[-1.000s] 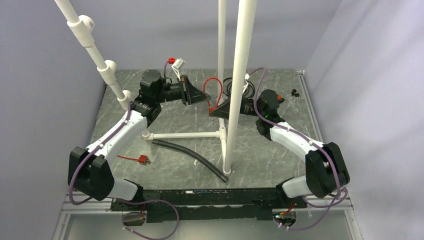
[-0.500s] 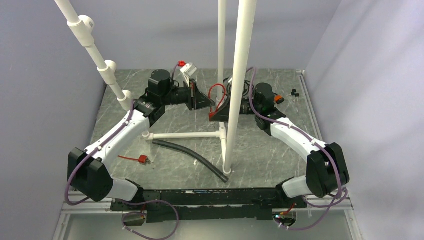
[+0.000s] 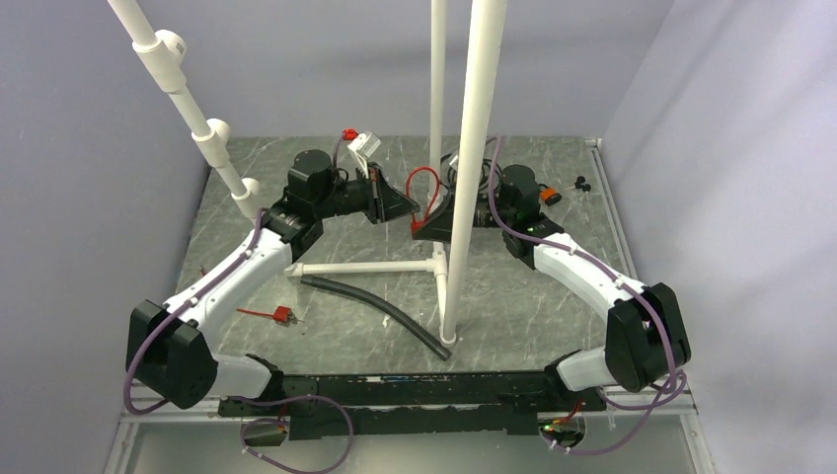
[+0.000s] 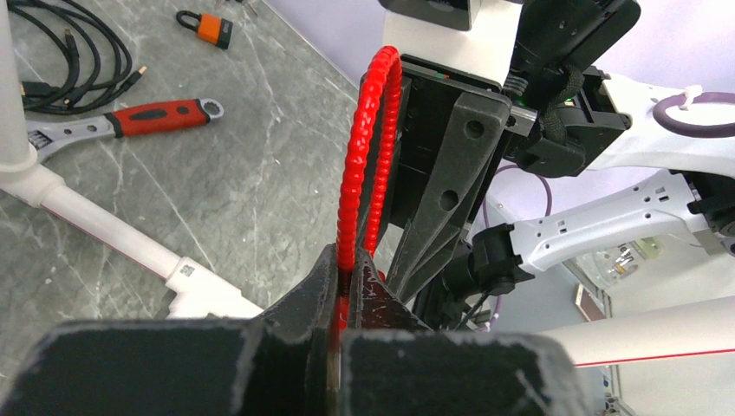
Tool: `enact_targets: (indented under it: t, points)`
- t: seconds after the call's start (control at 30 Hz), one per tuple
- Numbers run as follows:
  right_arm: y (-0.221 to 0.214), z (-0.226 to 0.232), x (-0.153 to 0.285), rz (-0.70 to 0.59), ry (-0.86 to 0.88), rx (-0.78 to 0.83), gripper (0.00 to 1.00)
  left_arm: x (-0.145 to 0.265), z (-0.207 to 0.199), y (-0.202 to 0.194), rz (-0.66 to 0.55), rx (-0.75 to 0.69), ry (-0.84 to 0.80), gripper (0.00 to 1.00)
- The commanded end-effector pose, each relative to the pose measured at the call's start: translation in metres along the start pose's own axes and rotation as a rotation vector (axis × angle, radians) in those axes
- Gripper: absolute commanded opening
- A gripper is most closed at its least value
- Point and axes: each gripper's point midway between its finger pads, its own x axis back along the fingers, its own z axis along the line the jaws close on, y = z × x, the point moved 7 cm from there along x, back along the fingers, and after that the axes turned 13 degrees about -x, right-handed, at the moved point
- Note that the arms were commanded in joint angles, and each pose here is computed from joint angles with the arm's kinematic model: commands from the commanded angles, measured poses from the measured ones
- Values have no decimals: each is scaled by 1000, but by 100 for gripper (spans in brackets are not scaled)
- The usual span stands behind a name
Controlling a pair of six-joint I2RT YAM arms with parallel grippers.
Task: Lock with the key
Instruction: Lock the lock.
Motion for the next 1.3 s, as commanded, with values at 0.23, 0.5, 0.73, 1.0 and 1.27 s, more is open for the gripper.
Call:
enact_targets:
  t: [0.23,0.5,0.73,1.0,1.27]
  points:
    - [68,44,4,-249,32,352,0,-10,-17,-46,181,207,-129,0]
    - [63,38,5,-277,13,229,0,-14,-12,-15,162,30,-133,0]
    - [51,24,9,-297,-25,89,0,-9,-5,29,72,-2,-102,10]
    - [54,20,14,-343,-47,15,0,7,6,72,-40,-49,-38,45]
    - [62,18,18,-430,-68,-148,0,26,11,65,-136,-115,66,60]
